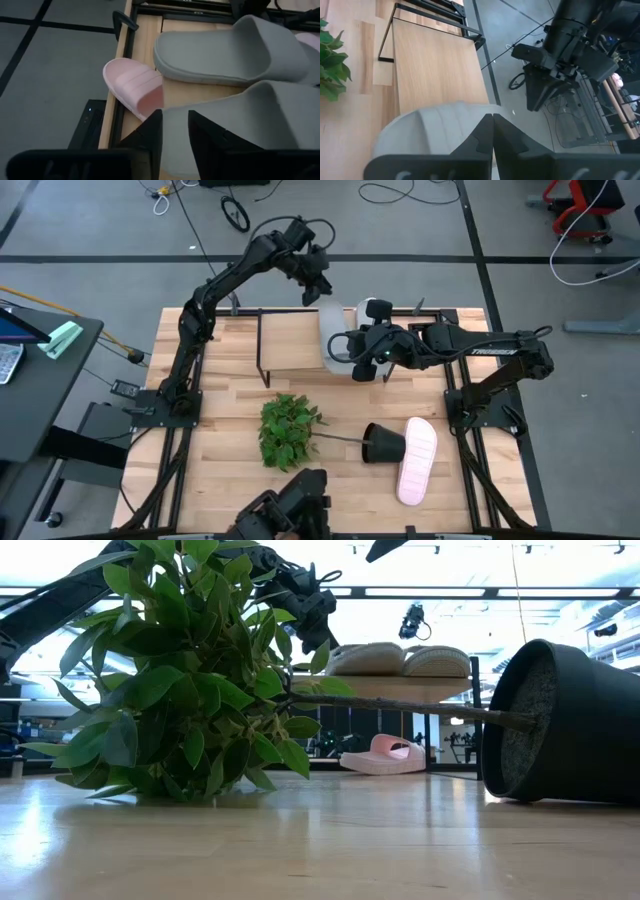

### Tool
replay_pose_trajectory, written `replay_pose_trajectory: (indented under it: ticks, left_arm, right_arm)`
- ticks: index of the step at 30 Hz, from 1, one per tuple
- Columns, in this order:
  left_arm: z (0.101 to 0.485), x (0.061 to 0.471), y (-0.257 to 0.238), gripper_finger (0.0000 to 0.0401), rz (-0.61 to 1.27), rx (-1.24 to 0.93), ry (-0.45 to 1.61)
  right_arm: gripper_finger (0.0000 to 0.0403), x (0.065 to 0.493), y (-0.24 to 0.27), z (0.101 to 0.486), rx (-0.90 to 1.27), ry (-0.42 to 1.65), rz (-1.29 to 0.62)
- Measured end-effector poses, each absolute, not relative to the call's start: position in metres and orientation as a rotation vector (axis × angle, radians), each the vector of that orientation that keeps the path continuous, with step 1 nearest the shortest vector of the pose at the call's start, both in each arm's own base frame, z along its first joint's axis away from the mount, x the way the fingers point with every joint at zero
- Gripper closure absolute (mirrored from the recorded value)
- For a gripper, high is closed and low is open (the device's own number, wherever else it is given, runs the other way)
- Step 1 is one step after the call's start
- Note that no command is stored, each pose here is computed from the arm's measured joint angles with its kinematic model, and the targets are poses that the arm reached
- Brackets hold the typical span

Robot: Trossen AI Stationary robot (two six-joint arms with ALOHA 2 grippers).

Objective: Pick and place slides into the shelf
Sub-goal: Put the bottom pink slide on the shelf

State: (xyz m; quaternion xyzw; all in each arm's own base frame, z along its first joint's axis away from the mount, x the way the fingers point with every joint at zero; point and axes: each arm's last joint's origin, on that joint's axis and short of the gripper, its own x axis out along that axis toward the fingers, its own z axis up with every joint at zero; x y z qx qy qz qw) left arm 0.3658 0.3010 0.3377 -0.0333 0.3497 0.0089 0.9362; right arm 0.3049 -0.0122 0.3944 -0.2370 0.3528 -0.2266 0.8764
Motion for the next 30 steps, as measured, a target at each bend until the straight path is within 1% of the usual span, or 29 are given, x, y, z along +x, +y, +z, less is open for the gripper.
replay_pose_trajectory:
  ticks: [6, 14, 18, 22, 30]
  left_arm:
    - [0.332, 0.358, 0.299, 0.0278, 0.029, -0.114, 0.806]
    - [0.332, 0.348, 0.293, 0.0268, 0.062, -0.111, 0.923]
    - [0.336, 0.344, 0.281, 0.0275, 0.052, -0.112, 0.992]
    - [0.348, 0.345, 0.261, 0.0287, 0.022, -0.094, 1.007]
    - [0.379, 0.355, 0.197, 0.0317, -0.064, 0.005, 1.007]
  right_arm:
    - [0.0390, 0.303, -0.012, 0.393, -0.496, 0.757, -0.470]
    - [0.0390, 0.295, -0.022, 0.389, -0.438, 0.819, -0.522]
    - [0.0390, 0.290, -0.026, 0.388, -0.408, 0.852, -0.545]
    - [0.0390, 0.285, -0.026, 0.384, -0.396, 0.907, -0.561]
    - [0.0390, 0.273, -0.020, 0.388, -0.361, 0.907, -0.606]
